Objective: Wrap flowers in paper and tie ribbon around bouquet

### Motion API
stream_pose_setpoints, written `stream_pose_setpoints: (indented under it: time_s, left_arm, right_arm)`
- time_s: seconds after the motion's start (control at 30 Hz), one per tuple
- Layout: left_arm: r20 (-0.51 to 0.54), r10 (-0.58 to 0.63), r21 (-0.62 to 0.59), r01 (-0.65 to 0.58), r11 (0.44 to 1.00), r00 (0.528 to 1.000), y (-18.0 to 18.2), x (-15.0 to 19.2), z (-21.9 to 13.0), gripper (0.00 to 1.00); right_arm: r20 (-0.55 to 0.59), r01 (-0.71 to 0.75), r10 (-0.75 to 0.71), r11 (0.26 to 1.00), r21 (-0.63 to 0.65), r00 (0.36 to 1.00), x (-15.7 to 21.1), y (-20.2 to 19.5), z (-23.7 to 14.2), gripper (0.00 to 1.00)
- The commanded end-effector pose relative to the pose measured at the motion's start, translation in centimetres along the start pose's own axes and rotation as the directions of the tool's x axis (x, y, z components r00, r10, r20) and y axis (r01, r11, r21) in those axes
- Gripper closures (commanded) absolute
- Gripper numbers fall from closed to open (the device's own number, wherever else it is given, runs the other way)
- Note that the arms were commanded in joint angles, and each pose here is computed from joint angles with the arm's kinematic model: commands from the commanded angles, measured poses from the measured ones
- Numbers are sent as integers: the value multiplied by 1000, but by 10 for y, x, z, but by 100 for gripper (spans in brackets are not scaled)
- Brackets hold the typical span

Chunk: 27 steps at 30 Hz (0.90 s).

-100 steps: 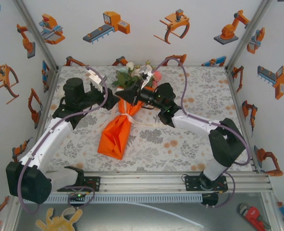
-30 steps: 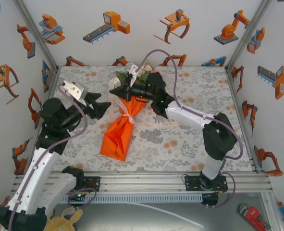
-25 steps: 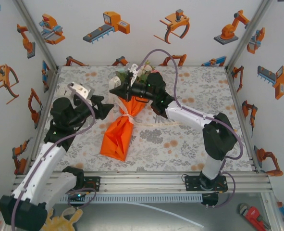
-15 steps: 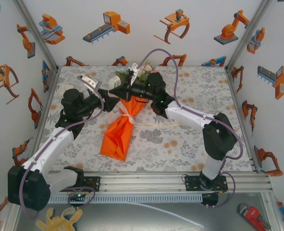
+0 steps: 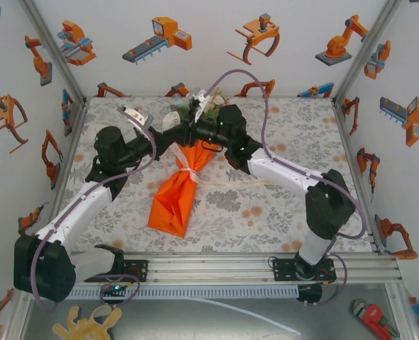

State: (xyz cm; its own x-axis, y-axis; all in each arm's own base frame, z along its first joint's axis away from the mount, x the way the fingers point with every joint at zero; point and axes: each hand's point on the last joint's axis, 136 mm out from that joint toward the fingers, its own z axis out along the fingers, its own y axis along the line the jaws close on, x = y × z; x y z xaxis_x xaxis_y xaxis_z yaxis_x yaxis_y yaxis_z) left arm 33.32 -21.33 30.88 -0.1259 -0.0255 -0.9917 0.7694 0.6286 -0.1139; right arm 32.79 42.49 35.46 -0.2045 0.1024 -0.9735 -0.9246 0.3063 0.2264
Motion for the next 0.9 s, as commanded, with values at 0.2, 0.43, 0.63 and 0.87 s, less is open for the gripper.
stream_pose_setpoints:
  time_s: [0.2, 0.43, 0.63, 0.87]
  left_arm:
    - [65, 34, -1, -34, 999, 997, -2, -35, 1, 100]
    - [68, 27, 14, -28, 1000, 997, -3, -39, 3, 100]
    - [45, 34, 24, -35, 999, 998, -7, -33, 1, 100]
    - [28, 34, -7, -33, 999, 999, -2, -25, -1, 100]
  right_arm:
    - [-65, -152, 204, 874, 462, 977, 4, -43, -123, 50]
    - [201, -333, 549, 153, 930, 812, 90, -154, -324, 55]
    - [327, -245, 567, -218, 945, 757, 138, -181, -422, 51]
    - [359, -170, 637, -339, 925, 682, 178, -196, -459, 38]
